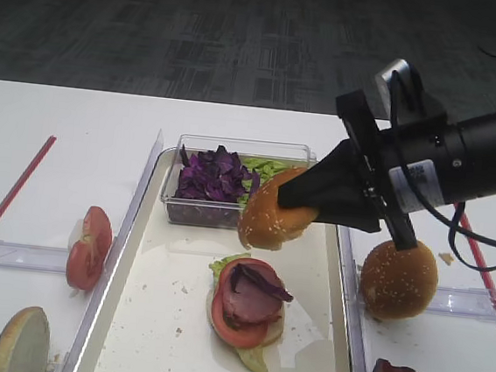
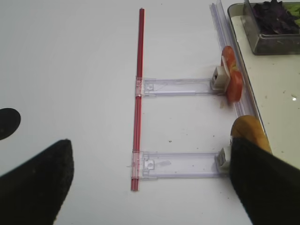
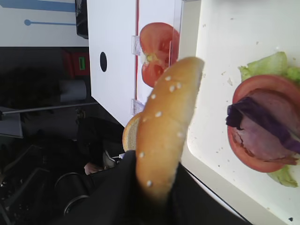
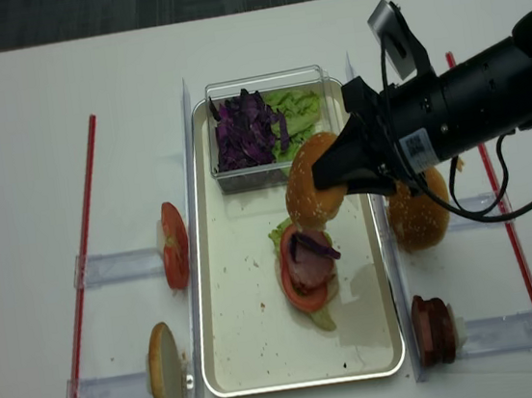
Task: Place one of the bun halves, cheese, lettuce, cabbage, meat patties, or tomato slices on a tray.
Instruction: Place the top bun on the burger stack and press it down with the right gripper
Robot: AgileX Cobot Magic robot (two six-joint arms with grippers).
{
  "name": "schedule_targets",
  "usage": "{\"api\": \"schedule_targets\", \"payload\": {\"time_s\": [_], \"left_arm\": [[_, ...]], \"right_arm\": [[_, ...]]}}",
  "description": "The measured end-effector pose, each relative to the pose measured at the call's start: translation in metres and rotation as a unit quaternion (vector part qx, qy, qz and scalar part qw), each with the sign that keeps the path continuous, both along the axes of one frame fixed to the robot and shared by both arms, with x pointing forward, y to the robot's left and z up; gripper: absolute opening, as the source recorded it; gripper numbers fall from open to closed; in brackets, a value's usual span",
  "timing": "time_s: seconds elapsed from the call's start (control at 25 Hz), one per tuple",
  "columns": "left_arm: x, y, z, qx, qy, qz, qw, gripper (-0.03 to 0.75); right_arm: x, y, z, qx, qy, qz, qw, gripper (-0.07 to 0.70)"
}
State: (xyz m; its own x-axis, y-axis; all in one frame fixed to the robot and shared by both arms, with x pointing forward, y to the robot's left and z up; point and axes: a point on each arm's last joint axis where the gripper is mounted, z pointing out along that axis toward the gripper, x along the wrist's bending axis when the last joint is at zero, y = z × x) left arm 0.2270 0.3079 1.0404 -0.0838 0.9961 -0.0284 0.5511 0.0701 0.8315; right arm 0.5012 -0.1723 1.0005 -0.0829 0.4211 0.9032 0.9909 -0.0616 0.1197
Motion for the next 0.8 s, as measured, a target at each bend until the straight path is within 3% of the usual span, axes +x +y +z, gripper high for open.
{"api": "schedule_targets", "payload": {"time_s": [0.2,0.52,0.8], "left_arm": [[0.0,0.0,0.0,0.0,0.0,0.0,1.0,0.618],[0.0,0.0,0.0,0.0,0.0,0.0,1.0,0.618],[0.0,0.0,0.0,0.0,0.0,0.0,1.0,0.618]], "right_arm": [[0.0,0.002,0.005,0.03,-0.01,0.002,0.9995,0.17],[0.0,0.003,0.006,0.041,-0.024,0.005,0.9989,0.17],[-0.014,0.0,-0.012,0.057,-0.019,-0.009,0.9981,0.17]]}}
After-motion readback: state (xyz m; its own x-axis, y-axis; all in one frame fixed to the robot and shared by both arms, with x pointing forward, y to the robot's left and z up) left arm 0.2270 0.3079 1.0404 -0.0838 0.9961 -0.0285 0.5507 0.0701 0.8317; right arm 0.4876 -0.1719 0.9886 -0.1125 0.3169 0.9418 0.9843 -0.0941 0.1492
